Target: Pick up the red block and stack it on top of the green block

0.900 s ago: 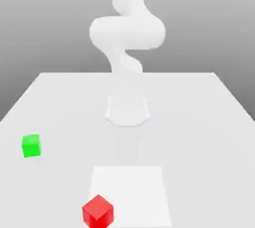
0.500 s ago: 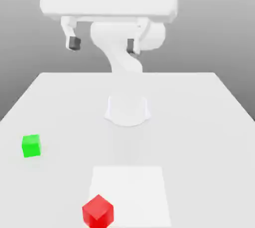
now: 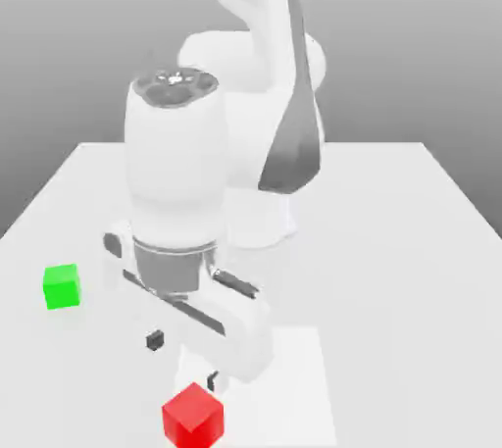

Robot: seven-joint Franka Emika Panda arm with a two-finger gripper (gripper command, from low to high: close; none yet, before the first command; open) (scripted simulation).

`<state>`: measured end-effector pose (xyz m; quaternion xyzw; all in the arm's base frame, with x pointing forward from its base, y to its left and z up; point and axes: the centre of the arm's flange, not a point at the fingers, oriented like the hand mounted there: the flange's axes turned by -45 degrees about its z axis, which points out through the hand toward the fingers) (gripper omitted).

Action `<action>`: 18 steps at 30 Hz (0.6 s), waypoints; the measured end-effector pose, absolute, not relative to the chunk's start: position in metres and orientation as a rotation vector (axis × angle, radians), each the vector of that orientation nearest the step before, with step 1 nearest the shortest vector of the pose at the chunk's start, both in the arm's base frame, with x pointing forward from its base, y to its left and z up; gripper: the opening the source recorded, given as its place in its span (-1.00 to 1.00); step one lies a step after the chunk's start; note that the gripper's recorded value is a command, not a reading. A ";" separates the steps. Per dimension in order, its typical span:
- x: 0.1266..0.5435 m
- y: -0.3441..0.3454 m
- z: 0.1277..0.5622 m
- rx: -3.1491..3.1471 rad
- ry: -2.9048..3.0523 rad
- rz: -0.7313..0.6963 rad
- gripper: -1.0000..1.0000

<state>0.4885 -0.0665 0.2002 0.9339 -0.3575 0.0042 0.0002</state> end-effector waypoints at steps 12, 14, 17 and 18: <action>0.487 -0.067 0.158 2.931 -1.134 0.003 -1.00; 0.488 -0.067 0.182 2.931 -1.135 0.003 -1.00; 0.476 -0.090 0.209 2.870 -1.246 0.003 -1.00; 0.465 -0.110 0.213 2.816 -1.342 0.004 -1.00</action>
